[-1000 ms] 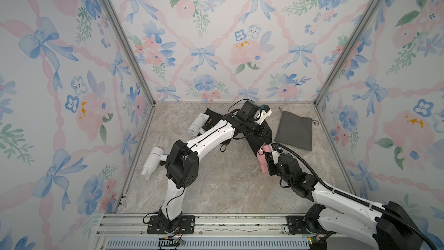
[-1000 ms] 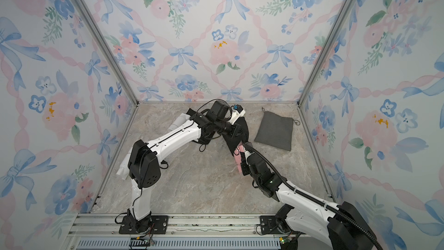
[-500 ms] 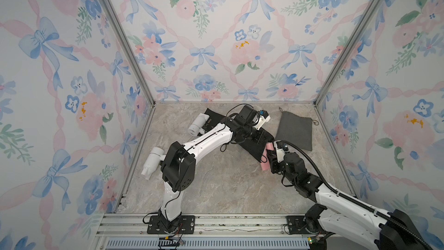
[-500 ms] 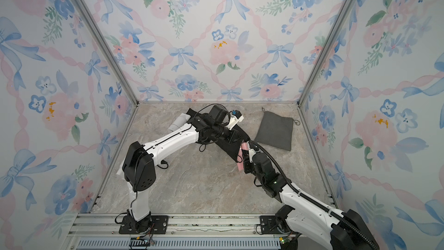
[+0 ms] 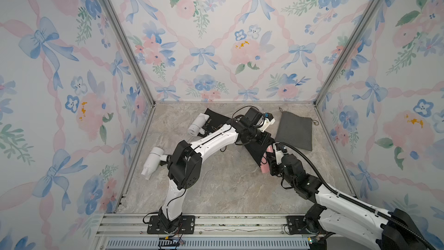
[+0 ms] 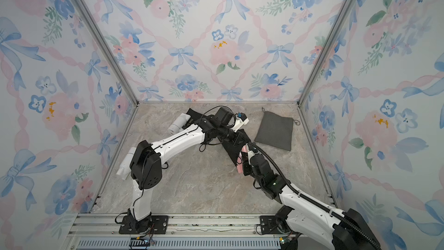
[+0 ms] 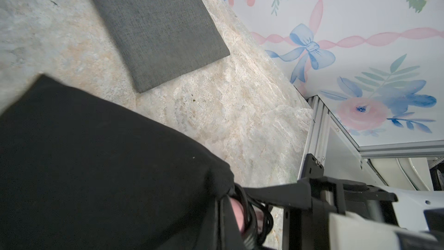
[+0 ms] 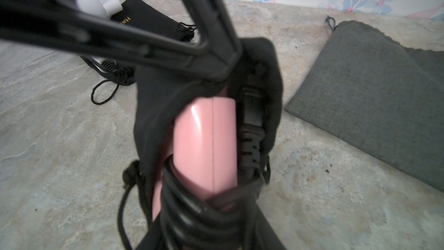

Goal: Pack away hair dryers
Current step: Place the hair dryer in the drawstring bag, then pull the drawstrings on both sides of the drawstring bag.

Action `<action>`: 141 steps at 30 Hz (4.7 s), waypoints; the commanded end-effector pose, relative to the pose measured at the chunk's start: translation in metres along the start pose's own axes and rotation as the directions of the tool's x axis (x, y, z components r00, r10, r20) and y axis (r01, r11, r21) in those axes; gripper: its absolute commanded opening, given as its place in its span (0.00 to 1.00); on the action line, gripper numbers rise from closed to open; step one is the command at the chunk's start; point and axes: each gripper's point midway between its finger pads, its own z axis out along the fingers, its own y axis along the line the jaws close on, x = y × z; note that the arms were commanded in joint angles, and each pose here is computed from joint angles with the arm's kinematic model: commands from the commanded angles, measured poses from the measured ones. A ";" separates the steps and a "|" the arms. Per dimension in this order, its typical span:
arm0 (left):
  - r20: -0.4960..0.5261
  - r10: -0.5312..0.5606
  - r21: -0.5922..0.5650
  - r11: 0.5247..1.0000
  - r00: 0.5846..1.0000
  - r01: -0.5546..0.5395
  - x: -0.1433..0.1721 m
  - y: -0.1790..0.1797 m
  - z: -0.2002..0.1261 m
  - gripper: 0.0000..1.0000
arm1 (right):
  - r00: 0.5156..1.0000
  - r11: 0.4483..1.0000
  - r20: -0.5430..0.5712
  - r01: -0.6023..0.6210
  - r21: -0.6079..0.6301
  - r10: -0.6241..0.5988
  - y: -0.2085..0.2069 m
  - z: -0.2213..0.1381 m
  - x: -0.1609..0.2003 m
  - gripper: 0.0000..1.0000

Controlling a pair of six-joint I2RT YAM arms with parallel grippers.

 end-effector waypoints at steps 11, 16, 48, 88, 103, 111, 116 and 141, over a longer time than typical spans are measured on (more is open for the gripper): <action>0.025 0.046 0.010 0.999 0.999 -0.046 -0.002 -0.017 -0.015 0.00 | 0.993 0.996 0.084 -0.087 -0.001 0.086 -0.007 0.004 -0.022 0.32; 0.037 0.060 -0.003 0.998 0.998 -0.060 0.001 -0.020 -0.030 0.00 | 0.990 0.992 0.072 -0.124 -0.016 0.125 -0.014 0.009 -0.023 0.32; -0.083 0.016 -0.025 1.000 0.996 -0.018 0.059 -0.003 -0.002 0.00 | 0.795 0.791 0.008 -0.603 -0.103 0.607 -0.059 0.054 -0.042 0.32; 0.050 -0.084 -0.168 0.981 0.995 0.092 -0.008 0.077 0.008 0.00 | 0.877 0.881 -0.112 -0.452 0.139 0.467 -0.017 0.042 0.021 0.92; 0.013 -0.096 -0.179 0.979 0.995 0.097 0.013 0.086 0.003 0.00 | 0.931 0.929 -0.082 -0.342 0.139 0.356 -0.088 0.015 0.008 0.84; 0.048 -0.072 -0.197 0.977 0.996 0.080 0.004 0.079 -0.015 0.28 | 0.900 0.904 -0.089 -0.426 0.020 0.426 -0.093 0.042 -0.010 0.82; 0.079 -0.022 -0.283 0.958 0.997 0.043 0.009 0.077 -0.049 0.68 | 0.848 0.850 -0.075 -0.527 -0.011 0.525 -0.102 0.049 -0.012 0.80; -0.023 0.111 -0.374 0.921 0.994 -0.112 0.123 0.057 -0.009 0.62 | 0.645 0.640 -0.118 -0.764 -0.082 0.755 -0.118 0.054 0.007 0.75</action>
